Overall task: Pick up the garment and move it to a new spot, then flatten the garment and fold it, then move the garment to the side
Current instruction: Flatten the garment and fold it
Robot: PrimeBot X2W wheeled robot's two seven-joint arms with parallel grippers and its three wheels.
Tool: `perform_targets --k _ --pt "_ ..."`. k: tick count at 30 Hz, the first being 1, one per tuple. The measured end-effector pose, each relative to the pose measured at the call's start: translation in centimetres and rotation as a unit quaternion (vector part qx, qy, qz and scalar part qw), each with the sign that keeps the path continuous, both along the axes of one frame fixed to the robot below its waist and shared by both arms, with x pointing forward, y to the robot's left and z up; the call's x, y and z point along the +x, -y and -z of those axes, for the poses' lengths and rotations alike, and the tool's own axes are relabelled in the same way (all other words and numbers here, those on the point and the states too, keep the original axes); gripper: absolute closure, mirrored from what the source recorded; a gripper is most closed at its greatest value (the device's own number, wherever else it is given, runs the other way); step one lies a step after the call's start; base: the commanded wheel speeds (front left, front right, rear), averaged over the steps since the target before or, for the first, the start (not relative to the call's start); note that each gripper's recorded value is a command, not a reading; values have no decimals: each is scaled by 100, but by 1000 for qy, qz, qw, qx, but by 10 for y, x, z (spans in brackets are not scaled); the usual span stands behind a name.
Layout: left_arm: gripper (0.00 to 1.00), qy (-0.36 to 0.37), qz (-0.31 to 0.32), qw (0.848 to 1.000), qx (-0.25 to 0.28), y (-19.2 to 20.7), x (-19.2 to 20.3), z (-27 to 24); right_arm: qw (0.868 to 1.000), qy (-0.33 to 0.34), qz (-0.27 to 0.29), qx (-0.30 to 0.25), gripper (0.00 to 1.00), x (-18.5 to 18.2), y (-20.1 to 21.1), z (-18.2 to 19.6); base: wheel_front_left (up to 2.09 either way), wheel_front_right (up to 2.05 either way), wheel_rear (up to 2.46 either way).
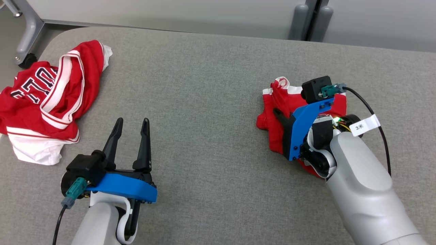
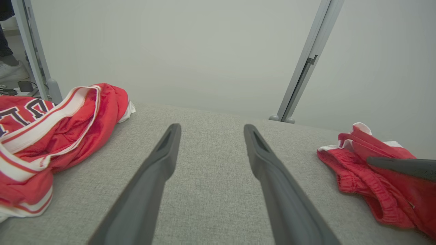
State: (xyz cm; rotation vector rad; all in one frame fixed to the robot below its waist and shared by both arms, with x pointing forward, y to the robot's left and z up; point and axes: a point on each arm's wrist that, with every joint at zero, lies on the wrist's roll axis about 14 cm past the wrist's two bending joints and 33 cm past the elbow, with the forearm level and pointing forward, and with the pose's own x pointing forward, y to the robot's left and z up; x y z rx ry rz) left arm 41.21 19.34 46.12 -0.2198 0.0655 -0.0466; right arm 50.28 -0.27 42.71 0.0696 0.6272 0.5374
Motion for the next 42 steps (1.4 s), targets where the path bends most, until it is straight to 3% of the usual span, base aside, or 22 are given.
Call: perform_targets --k 1,4,10,14,20,26,30,31,32,34,39,42 --pt "0 -2 0 1000 -1 0 0 1 1000 -1 0 1 2 1 -1 1 0 0 0" --pt "0 -4 -1 1000 -2 0 1 3 1000 4 5 27 0 4 -4 -4 0 0 0" --pt "0 7 2 1000 -4 3 6 -4 987 54 46 143 0 18 -4 -55 0 0 0" --pt "0 15 6 1000 -7 6 3 -9 980 140 84 113 0 32 45 -87 0 0 0" --pt "0 25 16 1000 -8 13 -2 -16 966 203 150 47 0 15 127 -94 0 0 0" --pt "0 30 26 999 -11 20 -1 -19 961 202 187 -1 0 -21 169 -70 0 0 0" --pt "0 28 30 999 -11 23 1 -17 971 160 177 0 0 -37 153 -39 0 0 0" --pt "0 27 31 999 -10 23 2 -16 974 150 168 0 6 -39 145 -33 0 0 0" --pt "0 25 32 999 -8 24 2 -14 977 142 158 -1 54 -40 137 -27 0 0 0" --pt "0 22 34 999 -7 25 3 -12 982 124 140 -3 100 -44 121 -14 0 0 0" --pt "0 22 33 999 2 21 8 -12 990 105 79 -42 100 -43 88 6 0 0 0" --pt "0 22 32 999 4 20 9 -12 994 99 41 -35 100 -46 58 9 0 0 0"
